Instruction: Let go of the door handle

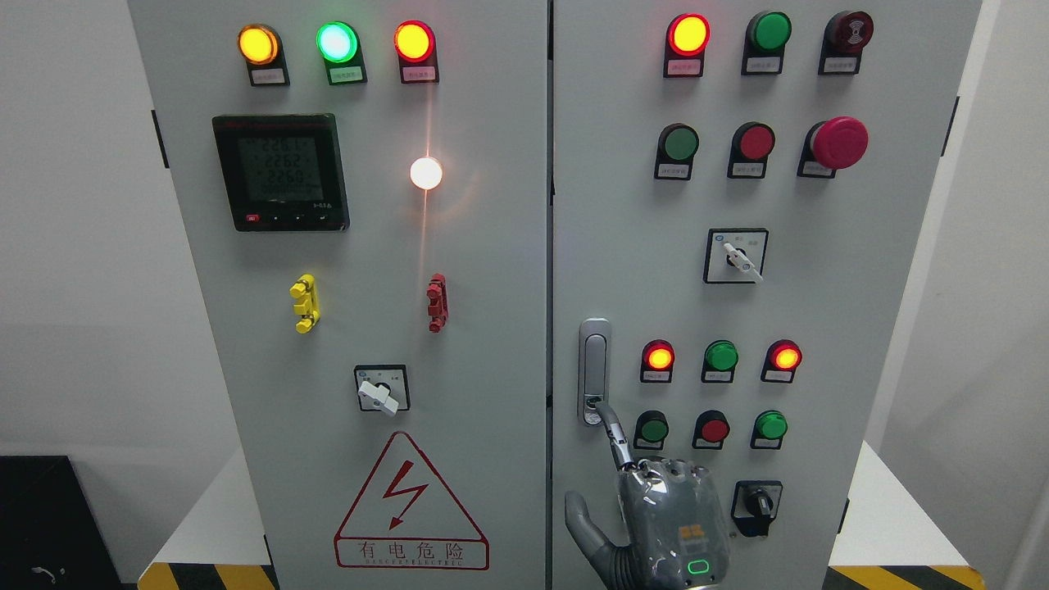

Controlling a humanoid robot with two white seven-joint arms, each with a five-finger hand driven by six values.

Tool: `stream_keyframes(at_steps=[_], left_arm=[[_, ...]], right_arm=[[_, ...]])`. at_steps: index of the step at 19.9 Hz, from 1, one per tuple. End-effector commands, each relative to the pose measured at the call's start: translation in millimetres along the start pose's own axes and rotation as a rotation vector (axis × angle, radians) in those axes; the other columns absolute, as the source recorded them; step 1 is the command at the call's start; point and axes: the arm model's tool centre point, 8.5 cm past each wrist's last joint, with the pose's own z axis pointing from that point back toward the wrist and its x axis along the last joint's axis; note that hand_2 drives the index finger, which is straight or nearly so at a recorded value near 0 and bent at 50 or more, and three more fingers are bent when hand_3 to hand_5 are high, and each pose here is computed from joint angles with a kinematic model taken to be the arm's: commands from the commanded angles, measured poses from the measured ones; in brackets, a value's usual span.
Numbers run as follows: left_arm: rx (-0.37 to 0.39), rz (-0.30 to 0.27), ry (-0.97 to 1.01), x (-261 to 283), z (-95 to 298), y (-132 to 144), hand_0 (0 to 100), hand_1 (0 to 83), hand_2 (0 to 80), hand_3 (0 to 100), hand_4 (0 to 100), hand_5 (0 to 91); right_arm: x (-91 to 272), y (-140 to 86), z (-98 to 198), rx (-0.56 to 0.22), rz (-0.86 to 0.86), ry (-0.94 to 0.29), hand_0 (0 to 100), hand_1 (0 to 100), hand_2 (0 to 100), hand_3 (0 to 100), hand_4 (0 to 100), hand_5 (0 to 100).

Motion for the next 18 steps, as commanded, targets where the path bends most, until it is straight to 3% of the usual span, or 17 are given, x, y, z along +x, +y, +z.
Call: stream_keyframes(at_steps=[1,18], left_arm=[[-0.001,0.000,0.000,-0.2,0.0,0.0,12,55.6,0.0,0,0,0.0],[-0.001,0.000,0.000,-0.2,0.0,0.0,12,55.6,0.0,0,0,0.0]], right_arm=[[-1.8,5.3,-1.2,0.013,0.016,0.001,46,38,0,100,100,100],[0.2,2.8,-8.0,0.001,0.077,-0.016,46,38,0,100,100,100]])
